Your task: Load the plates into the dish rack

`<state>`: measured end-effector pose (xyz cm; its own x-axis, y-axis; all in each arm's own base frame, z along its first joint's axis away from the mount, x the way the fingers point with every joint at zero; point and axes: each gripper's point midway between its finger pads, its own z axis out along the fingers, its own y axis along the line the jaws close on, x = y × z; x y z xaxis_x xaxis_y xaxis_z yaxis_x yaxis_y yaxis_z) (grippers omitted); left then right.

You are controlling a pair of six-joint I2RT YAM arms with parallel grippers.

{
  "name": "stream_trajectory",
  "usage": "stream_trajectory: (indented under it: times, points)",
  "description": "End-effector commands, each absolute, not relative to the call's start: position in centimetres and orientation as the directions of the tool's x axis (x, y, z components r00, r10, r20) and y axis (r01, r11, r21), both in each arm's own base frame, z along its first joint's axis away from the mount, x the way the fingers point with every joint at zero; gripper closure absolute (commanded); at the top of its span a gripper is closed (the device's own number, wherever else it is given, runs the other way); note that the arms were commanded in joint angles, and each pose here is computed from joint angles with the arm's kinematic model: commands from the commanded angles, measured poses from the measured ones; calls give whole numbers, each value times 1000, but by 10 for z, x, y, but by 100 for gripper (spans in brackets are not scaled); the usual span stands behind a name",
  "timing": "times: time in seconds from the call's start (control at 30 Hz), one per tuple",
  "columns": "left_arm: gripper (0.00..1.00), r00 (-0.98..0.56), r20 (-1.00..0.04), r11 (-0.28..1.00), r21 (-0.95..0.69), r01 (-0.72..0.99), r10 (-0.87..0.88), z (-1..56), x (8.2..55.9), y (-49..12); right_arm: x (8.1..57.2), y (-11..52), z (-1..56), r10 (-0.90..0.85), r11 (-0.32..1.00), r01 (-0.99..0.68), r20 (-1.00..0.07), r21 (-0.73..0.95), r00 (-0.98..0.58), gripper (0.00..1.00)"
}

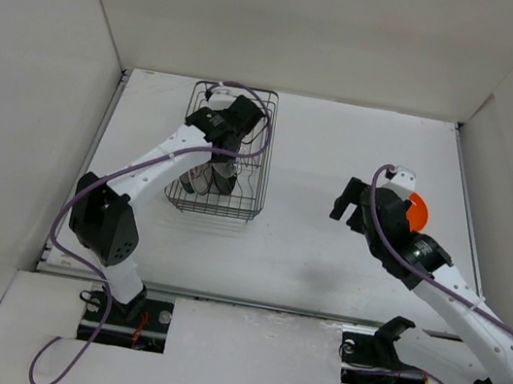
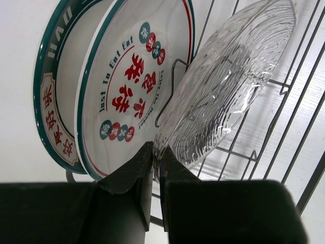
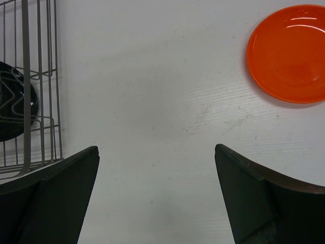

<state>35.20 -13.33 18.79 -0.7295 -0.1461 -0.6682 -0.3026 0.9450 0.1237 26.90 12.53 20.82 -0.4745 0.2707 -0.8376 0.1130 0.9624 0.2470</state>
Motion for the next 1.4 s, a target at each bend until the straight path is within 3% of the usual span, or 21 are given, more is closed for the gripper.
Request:
stream_trajectory:
  times: [0.0,0.27,1.13,1.23,1.3,1.37]
  points:
    - [100,-682,-713,937,104,-333,-163,207,361,-133,270,126,218,298,954,110,-848,279,-439,0]
    - [100,-631,-753,925,80,-370,-187,227,362,-127,270,128,213,289,957,99,-848,274,-445,0]
    - [100,-710,-690,950,113,-292,-136,196,365,-141,264,125,209,282,958,87,-848,272,-449,0]
    - [93,-722,-680,952,121,-280,-126,193,363,-142,264,125,209,282,958,87,-848,272,-449,0]
    - [75,-722,-680,959,103,-264,-126,195,362,-145,264,125,208,273,961,83,-850,265,-450,0]
    - [69,-735,-669,962,110,-249,-114,191,360,-145,265,126,206,268,962,85,-849,258,-456,0]
